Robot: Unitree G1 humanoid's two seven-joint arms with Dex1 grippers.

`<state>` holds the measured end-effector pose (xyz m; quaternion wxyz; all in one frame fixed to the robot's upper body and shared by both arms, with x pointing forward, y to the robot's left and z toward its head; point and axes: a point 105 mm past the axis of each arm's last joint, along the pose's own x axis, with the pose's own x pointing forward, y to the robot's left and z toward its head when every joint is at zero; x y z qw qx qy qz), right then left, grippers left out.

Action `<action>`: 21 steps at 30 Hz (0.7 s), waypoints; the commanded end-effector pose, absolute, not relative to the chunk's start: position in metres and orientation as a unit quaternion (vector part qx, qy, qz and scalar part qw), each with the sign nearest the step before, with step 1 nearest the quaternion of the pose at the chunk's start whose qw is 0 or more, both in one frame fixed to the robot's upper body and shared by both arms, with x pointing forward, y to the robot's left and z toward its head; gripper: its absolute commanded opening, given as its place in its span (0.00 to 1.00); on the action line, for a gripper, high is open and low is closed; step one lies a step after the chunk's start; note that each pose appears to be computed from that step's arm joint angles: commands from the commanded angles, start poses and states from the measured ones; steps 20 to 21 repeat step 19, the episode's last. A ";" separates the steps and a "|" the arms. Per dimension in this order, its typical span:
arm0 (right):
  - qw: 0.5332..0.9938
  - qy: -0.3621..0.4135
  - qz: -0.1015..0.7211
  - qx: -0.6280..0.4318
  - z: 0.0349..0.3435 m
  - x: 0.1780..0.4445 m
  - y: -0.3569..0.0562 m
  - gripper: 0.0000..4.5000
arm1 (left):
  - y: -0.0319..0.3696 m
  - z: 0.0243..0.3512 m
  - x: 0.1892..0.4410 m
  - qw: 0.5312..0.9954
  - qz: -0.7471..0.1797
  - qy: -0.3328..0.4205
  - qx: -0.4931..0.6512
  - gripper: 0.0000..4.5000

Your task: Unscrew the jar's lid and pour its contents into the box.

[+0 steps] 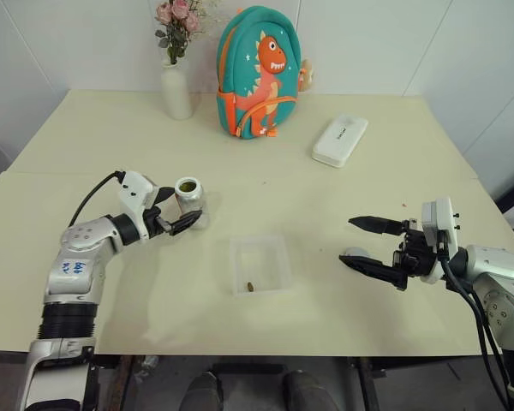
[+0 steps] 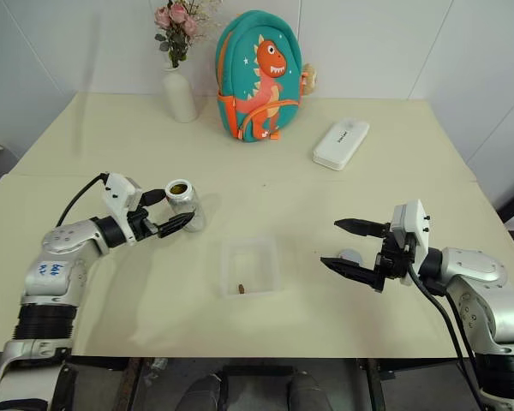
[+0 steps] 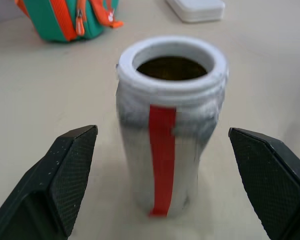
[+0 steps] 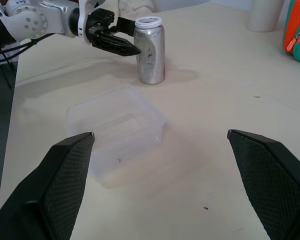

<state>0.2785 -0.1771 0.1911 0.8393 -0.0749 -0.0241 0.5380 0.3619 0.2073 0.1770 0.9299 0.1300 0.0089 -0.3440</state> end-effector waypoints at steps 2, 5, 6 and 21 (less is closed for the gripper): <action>0.837 -0.042 0.539 -0.090 0.202 0.277 -0.181 1.00 | 0.205 0.194 0.346 0.913 -0.379 -0.001 0.151 0.99; 0.836 -0.044 0.539 -0.093 0.204 0.278 -0.180 1.00 | 0.212 0.187 0.338 0.905 -0.395 0.023 0.159 0.99; 0.835 -0.044 0.540 -0.095 0.205 0.277 -0.179 1.00 | 0.217 0.187 0.334 0.903 -0.399 0.030 0.157 0.99; 0.838 -0.023 0.527 -0.143 0.214 0.288 -0.215 1.00 | 0.289 0.227 0.284 0.884 -0.443 -0.062 0.139 0.99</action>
